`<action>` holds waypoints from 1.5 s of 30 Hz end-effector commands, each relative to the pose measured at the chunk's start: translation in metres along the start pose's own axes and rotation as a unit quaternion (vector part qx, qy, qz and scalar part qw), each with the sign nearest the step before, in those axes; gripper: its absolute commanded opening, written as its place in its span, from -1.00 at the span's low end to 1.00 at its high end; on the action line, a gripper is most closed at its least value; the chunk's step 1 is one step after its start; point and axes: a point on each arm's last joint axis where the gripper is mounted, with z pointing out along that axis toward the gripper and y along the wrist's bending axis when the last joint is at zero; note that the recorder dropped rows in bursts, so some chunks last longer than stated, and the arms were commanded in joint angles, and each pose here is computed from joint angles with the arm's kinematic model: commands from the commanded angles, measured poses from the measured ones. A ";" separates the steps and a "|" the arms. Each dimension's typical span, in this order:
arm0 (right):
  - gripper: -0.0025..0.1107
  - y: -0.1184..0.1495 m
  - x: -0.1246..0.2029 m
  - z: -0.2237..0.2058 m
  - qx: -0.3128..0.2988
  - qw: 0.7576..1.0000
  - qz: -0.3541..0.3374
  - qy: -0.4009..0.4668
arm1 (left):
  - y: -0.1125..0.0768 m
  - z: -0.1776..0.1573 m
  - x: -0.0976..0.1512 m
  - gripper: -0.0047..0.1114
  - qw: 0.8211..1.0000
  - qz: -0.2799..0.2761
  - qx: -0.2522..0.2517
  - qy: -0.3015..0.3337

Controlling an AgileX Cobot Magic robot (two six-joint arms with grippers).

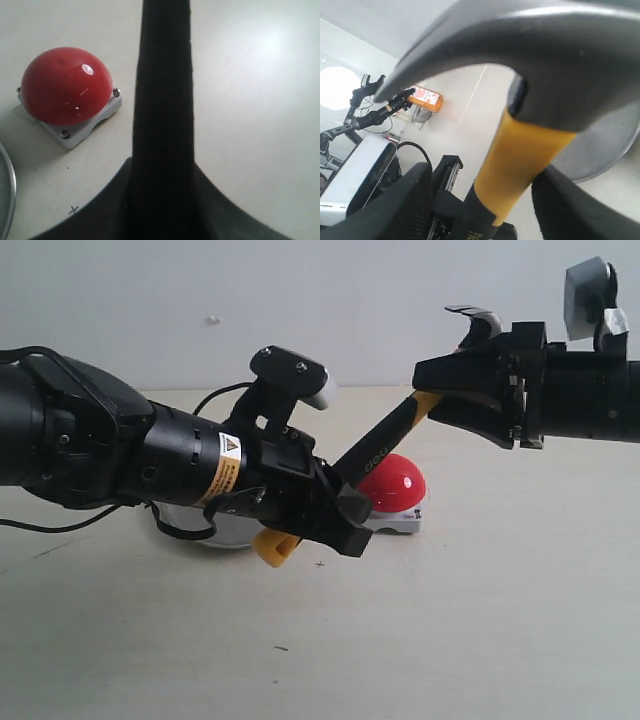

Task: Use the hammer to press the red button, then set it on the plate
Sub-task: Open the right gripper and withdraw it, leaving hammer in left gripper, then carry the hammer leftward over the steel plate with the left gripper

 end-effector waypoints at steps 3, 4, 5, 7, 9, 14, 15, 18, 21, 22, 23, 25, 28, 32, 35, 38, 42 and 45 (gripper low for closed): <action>0.04 0.006 0.001 -0.028 0.009 0.999 0.002 -0.041 | 0.001 -0.004 -0.008 -0.92 1.000 -0.020 -0.014 -0.019; 0.04 0.004 0.003 -0.030 0.012 0.999 0.007 -0.044 | 0.001 -0.004 -0.008 -0.92 0.999 -0.021 -0.014 -0.020; 0.04 0.003 0.005 -0.034 0.015 0.999 0.009 -0.048 | 0.002 -0.004 -0.008 -0.92 0.999 -0.021 -0.016 -0.020; 0.04 0.002 0.009 -0.039 0.018 0.998 0.004 -0.052 | 0.002 -0.004 -0.008 -0.92 0.999 -0.022 -0.018 -0.020; 0.00 0.002 0.013 -0.043 0.017 0.998 0.001 -0.055 | 0.003 -0.004 -0.008 -0.92 0.999 -0.025 -0.020 -0.022; -0.50 0.010 0.034 -0.058 0.024 0.996 -0.049 -0.067 | 0.003 -0.004 -0.008 -0.92 0.999 -0.028 -0.021 -0.023; -0.64 0.012 0.039 -0.062 0.034 0.995 -0.065 -0.072 | 0.004 -0.004 -0.008 -0.92 0.999 -0.026 -0.023 -0.023; -0.96 0.016 0.056 -0.073 0.079 0.988 -0.106 -0.084 | 0.005 -0.005 -0.008 -0.92 0.999 -0.025 -0.030 -0.024; -0.96 0.019 0.077 -0.085 0.148 0.974 -0.142 -0.095 | 0.005 -0.005 -0.009 -0.92 0.999 -0.027 -0.033 -0.025; -0.96 0.019 0.085 -0.087 0.173 0.969 -0.151 -0.096 | 0.005 -0.005 -0.009 -0.92 0.999 -0.028 -0.033 -0.025; -0.96 0.021 0.093 -0.091 0.197 0.962 -0.163 -0.099 | 0.005 -0.005 -0.009 -0.92 0.999 -0.028 -0.033 -0.025; -0.96 0.028 0.108 -0.097 0.226 0.949 -0.190 -0.112 | 0.006 -0.005 -0.009 -0.92 0.999 -0.028 -0.034 -0.025; -0.96 0.042 0.126 -0.106 0.253 0.929 -0.229 -0.144 | 0.006 -0.005 -0.009 -0.92 0.999 -0.028 -0.038 -0.026; -0.96 0.059 0.147 -0.119 0.282 0.896 -0.265 -0.218 | 0.006 -0.005 -0.009 -0.92 0.998 -0.029 -0.038 -0.026; -0.96 0.070 0.159 -0.130 0.296 0.865 -0.289 -0.283 | 0.006 -0.005 -0.009 -0.92 0.998 -0.034 -0.038 -0.028; -0.96 0.076 0.165 -0.139 0.317 0.840 -0.297 -0.324 | 0.007 -0.005 -0.009 -0.92 0.998 -0.030 -0.039 -0.029; -0.96 0.072 0.167 -0.153 0.394 0.790 -0.313 -0.350 | 0.008 -0.005 -0.011 -0.92 0.998 -0.025 -0.047 -0.032; -0.96 0.068 0.167 -0.158 0.415 0.779 -0.293 -0.367 | 0.007 -0.006 -0.015 -0.92 0.998 -0.025 -0.043 -0.038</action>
